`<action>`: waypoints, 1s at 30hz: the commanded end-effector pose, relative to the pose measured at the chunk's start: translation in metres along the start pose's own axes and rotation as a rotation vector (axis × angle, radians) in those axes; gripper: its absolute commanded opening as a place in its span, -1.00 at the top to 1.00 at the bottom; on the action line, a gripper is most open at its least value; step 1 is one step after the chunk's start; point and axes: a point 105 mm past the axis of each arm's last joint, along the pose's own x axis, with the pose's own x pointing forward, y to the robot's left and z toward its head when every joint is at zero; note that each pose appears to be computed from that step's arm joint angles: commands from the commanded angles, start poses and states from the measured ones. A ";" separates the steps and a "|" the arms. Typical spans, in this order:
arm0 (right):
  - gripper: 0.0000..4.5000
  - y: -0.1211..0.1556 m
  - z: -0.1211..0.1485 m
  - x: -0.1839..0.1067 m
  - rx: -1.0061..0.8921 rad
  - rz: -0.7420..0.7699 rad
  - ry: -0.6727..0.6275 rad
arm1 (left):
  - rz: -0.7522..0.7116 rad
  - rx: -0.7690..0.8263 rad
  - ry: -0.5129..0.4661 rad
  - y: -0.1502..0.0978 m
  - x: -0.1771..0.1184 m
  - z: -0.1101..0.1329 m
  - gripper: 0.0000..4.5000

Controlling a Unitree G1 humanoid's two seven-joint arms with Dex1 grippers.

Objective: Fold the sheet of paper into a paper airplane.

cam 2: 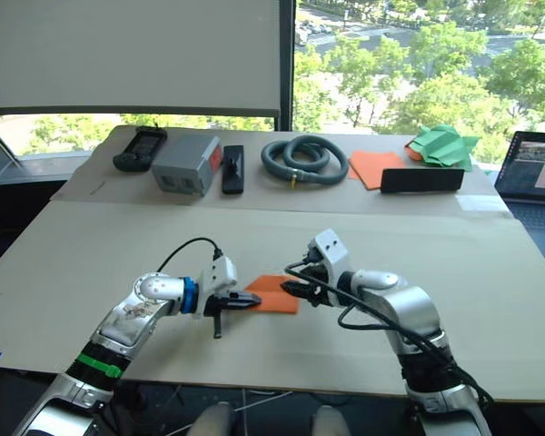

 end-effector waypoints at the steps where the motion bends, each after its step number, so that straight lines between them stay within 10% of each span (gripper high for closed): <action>1: -0.47 -0.005 0.014 -0.007 0.000 0.005 -0.057 | 0.002 0.059 -0.036 -0.003 -0.003 0.013 1.00; 20: -0.47 -0.001 0.003 0.006 0.065 0.075 -0.047 | -0.020 0.061 -0.002 -0.010 -0.004 0.005 1.00; 30: 0.98 0.004 0.001 0.006 -0.002 0.090 -0.055 | -0.019 0.052 -0.002 -0.010 -0.006 0.005 1.00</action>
